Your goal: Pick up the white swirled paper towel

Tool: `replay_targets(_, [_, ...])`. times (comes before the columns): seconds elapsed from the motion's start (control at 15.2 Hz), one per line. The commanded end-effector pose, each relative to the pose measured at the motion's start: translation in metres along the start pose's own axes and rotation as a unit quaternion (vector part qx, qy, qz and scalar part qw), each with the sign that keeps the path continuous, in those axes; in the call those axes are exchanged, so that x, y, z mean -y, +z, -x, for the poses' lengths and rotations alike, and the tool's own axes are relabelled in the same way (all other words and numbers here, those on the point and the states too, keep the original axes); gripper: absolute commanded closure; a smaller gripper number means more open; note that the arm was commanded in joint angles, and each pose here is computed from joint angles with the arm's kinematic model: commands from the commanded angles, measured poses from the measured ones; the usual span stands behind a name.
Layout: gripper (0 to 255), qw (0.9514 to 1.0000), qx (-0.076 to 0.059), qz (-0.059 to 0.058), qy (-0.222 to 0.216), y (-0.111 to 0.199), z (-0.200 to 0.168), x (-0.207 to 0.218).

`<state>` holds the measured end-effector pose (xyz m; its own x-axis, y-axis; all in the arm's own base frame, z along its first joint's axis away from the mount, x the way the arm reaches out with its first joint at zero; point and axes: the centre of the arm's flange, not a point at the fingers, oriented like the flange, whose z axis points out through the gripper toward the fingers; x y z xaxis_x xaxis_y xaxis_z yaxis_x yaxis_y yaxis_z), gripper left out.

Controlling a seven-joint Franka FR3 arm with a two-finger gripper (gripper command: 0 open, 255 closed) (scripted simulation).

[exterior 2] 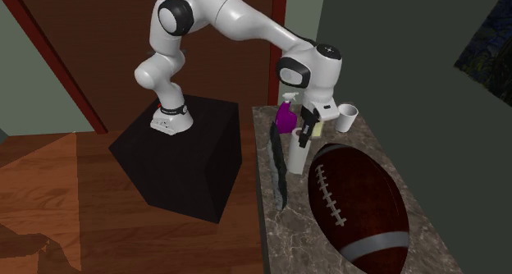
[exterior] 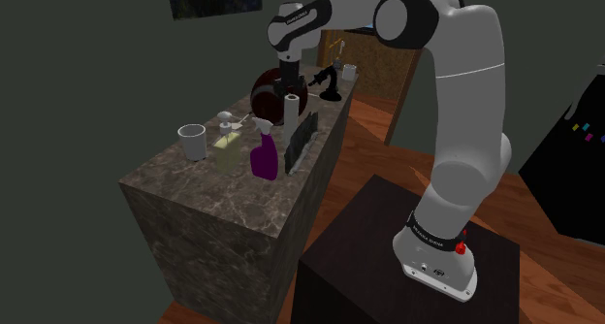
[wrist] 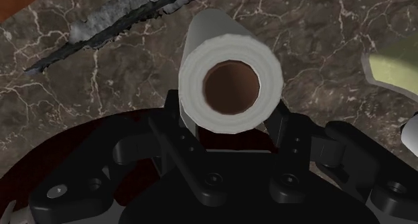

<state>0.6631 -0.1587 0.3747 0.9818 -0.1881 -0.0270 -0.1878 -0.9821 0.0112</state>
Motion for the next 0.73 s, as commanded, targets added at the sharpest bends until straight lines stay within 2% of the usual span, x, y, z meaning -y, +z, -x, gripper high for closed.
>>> replay_targets(0.0, [255, 1.0, 0.0, 0.0, 0.0, -0.012, 0.0, 0.0])
replay_targets(0.53, [255, 1.0, 0.0, 0.0, 0.0, -0.054, 0.001, -0.001])
replay_targets(0.66, [255, 1.0, 0.0, 0.0, 0.0, -0.055, 0.001, -0.001])
